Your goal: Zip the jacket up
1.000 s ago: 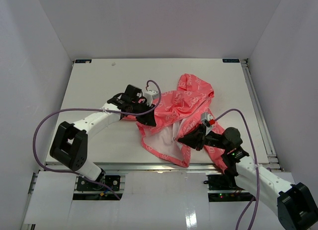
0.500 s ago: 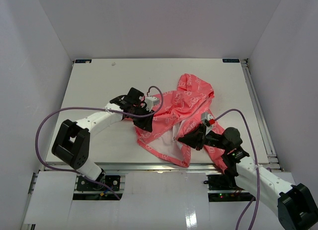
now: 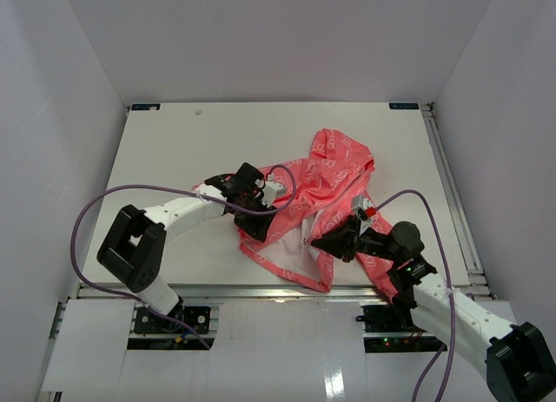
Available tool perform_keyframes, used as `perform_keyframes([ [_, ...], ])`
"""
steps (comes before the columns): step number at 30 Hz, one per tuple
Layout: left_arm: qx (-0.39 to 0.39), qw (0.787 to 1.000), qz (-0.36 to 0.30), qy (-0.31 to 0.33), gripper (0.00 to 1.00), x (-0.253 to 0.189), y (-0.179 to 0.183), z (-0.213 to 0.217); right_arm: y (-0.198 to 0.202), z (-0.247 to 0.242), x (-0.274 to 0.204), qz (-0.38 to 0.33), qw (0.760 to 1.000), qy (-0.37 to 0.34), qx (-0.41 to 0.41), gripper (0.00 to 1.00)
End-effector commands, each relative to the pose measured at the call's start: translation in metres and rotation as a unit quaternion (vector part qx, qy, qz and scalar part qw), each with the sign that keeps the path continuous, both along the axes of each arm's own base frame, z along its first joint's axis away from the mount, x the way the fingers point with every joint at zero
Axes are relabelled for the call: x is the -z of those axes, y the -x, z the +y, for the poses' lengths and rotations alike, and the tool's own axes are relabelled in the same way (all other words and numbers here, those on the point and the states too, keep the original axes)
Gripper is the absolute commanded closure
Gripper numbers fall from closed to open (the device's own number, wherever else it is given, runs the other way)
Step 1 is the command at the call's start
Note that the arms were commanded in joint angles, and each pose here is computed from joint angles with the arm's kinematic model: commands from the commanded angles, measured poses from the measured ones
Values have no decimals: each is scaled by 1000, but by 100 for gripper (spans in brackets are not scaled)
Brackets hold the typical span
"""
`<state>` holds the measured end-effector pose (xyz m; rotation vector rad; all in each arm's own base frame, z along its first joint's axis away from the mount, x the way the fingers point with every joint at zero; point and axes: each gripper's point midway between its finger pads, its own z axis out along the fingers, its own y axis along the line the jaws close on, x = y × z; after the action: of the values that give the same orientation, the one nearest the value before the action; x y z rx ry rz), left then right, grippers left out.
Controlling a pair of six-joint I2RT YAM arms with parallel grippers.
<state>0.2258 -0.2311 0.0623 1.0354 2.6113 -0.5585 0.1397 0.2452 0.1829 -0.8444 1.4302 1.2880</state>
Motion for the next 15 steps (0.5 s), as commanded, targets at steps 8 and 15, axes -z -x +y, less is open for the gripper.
perform_keyframes([
  [8,-25,995,-1,-97,44,50,-11,17,-2,0,-28,-50,998,-23,4,92],
  [15,-15,994,36,-104,70,67,7,14,-2,-1,-28,-52,998,-22,6,92],
])
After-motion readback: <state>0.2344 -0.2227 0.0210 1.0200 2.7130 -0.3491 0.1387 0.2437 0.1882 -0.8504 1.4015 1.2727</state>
